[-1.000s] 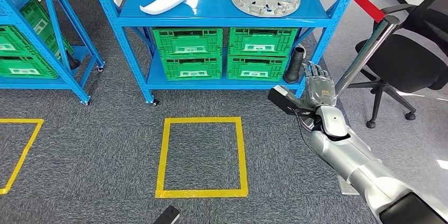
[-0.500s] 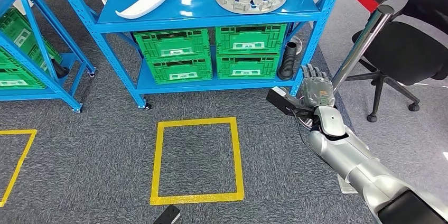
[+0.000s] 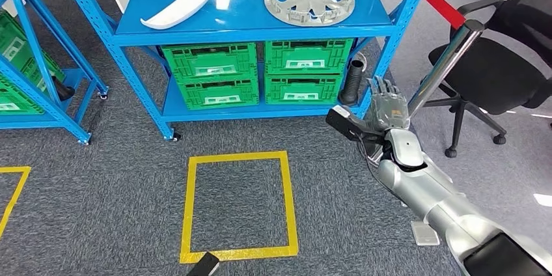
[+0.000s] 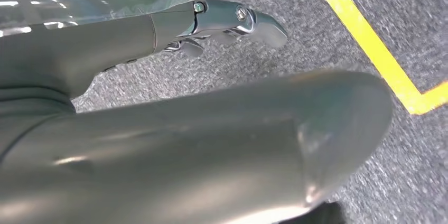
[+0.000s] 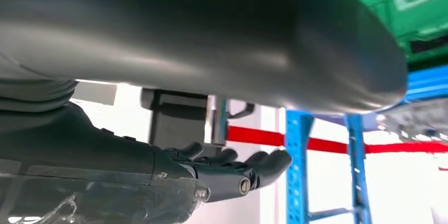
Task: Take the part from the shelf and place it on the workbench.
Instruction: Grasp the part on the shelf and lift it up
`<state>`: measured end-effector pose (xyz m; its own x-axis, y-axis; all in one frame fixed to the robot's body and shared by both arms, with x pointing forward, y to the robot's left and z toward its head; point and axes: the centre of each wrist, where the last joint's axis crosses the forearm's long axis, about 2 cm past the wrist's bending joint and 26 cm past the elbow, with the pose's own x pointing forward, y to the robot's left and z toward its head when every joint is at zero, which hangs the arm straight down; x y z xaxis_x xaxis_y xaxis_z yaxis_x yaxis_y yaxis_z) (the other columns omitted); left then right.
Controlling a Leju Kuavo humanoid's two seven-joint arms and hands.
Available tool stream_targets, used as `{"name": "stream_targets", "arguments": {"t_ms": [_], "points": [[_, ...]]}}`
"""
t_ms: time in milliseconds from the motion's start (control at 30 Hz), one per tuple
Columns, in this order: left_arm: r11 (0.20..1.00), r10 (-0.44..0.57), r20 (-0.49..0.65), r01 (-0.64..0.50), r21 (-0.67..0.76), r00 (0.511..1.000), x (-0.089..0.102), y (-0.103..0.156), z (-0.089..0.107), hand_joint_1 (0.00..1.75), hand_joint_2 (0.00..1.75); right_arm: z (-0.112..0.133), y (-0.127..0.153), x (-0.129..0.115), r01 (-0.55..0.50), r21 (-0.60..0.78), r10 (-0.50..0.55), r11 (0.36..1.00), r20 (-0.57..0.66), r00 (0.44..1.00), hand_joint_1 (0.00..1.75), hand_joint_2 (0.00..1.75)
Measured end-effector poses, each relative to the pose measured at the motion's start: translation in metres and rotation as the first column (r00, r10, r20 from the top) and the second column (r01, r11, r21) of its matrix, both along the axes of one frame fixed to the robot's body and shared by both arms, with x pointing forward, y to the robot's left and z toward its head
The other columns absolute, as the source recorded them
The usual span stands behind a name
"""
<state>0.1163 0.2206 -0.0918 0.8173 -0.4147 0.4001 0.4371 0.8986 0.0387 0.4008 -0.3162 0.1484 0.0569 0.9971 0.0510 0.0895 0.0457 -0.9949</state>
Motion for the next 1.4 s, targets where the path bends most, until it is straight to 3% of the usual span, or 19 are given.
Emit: {"name": "stream_targets", "arguments": {"t_ms": [633,1400], "points": [[1.000,-0.003,-0.016,0.003,-0.006,1.000,-0.014,-0.001,-0.003,0.00,0.00,-0.002,0.011,-0.009,-0.015,-0.013,0.015,1.000,-0.005,1.000,0.00,0.00],[1.000,-0.003,-0.004,0.003,-0.011,1.000,-0.008,-0.003,-0.002,0.00,0.00,0.008,0.014,-0.008,-0.036,-0.023,0.036,0.999,0.010,0.999,0.00,0.00]]}}
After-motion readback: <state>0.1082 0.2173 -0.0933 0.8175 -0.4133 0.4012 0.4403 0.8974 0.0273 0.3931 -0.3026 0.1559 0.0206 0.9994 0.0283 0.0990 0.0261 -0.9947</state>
